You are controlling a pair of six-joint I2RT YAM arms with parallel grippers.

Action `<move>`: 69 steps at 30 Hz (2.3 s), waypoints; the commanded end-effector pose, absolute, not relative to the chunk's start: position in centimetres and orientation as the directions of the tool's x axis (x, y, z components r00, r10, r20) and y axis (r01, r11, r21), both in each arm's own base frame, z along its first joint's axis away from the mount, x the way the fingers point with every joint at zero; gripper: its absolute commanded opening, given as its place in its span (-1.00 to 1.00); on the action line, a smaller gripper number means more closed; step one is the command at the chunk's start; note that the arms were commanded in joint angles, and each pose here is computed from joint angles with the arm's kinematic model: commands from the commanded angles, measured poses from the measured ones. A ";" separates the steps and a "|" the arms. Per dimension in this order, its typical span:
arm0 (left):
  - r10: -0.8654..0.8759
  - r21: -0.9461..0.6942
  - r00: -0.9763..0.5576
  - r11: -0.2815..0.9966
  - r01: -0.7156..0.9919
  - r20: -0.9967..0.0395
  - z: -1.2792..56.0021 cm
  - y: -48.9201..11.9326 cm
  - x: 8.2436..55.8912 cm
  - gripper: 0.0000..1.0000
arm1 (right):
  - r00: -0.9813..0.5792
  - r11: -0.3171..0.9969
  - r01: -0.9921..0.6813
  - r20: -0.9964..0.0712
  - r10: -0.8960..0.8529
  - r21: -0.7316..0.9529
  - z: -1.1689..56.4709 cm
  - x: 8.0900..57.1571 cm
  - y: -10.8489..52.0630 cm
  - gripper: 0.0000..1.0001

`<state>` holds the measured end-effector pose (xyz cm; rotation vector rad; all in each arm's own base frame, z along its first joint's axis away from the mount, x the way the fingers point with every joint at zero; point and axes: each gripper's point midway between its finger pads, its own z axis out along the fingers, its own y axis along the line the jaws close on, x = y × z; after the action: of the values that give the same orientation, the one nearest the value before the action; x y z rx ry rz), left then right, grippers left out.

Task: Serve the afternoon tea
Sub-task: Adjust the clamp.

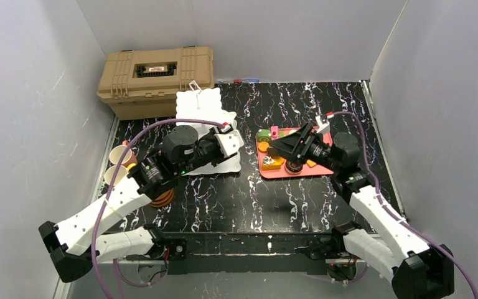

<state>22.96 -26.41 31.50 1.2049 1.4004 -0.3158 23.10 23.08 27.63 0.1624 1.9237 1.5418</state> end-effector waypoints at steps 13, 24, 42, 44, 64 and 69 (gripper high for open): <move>0.114 0.420 0.414 0.431 0.798 -0.903 45.6 -30.5 21.8 -1.00 | -0.729 -0.376 -0.434 -0.075 0.680 0.818 39.7 22.4 26.9 0.97; 0.084 0.397 0.406 0.458 0.795 -0.910 47.1 -29.7 21.4 -1.00 | -0.747 -0.543 -0.493 -0.012 0.664 0.680 42.8 22.4 27.5 0.97; 0.087 0.405 0.415 0.465 0.787 -0.906 47.4 -29.1 21.1 -1.00 | -0.835 -0.665 -0.443 -0.005 0.551 0.601 46.0 22.9 31.4 0.94; 0.100 0.426 0.431 0.461 0.779 -0.897 47.2 -28.9 21.0 -1.00 | -0.845 -0.676 -0.434 -0.008 0.535 0.595 46.1 22.3 31.2 0.85; 0.270 0.469 0.388 0.393 0.791 -0.881 42.3 -27.2 20.4 0.21 | -0.659 -0.259 -0.665 -0.388 0.644 0.700 46.5 21.8 31.2 0.01; 0.340 0.464 0.347 0.368 0.806 -0.874 40.4 -27.2 20.8 0.58 | -0.554 -0.077 -0.731 -0.524 0.646 0.678 46.6 22.2 31.3 0.01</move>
<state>20.66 -27.86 41.38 1.1868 1.1823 -0.4576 22.58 31.23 45.38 0.0416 1.1812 1.9933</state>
